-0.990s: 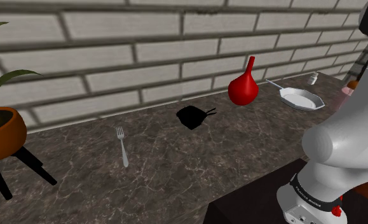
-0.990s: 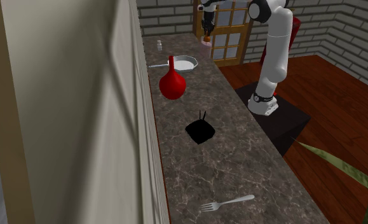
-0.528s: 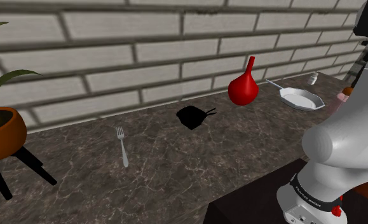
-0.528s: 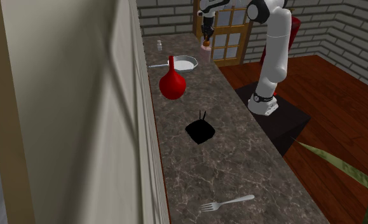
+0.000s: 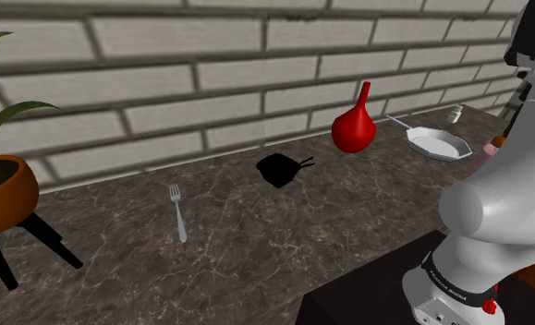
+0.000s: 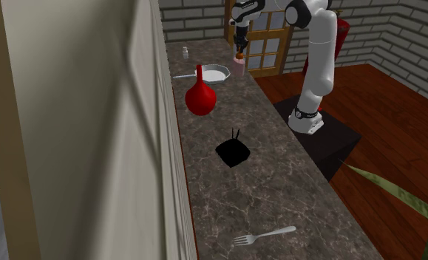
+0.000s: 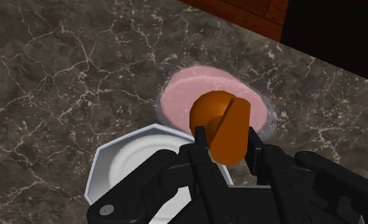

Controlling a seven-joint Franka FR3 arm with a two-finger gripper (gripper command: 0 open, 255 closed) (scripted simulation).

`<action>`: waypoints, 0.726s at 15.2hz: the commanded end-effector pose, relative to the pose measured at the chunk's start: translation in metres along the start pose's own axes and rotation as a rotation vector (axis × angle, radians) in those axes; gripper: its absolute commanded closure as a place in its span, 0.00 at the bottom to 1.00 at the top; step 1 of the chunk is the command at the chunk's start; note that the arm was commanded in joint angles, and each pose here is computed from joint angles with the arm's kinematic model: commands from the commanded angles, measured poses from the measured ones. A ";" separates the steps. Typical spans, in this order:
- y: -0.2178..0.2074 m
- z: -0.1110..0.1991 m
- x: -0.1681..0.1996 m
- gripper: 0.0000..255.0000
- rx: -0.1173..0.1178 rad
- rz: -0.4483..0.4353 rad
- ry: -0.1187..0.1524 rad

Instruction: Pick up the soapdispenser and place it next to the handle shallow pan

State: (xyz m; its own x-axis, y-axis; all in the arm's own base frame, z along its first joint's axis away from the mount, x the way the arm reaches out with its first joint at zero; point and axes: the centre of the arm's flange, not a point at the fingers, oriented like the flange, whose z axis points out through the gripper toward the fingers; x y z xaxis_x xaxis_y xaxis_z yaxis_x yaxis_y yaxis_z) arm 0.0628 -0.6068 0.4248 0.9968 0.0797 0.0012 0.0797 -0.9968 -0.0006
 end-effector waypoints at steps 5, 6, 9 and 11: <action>0.001 0.002 0.000 1.00 -0.001 0.000 0.000; 0.001 0.002 0.000 1.00 -0.001 0.000 0.000; 0.001 0.002 0.000 0.00 -0.001 0.000 0.000; 0.001 0.002 0.000 0.00 -0.001 0.000 0.000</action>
State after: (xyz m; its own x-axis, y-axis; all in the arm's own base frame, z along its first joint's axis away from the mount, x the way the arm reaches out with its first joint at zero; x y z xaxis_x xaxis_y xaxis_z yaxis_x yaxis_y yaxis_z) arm 0.0631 -0.6073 0.4226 0.9968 0.0797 0.0014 0.0797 -0.9968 0.0002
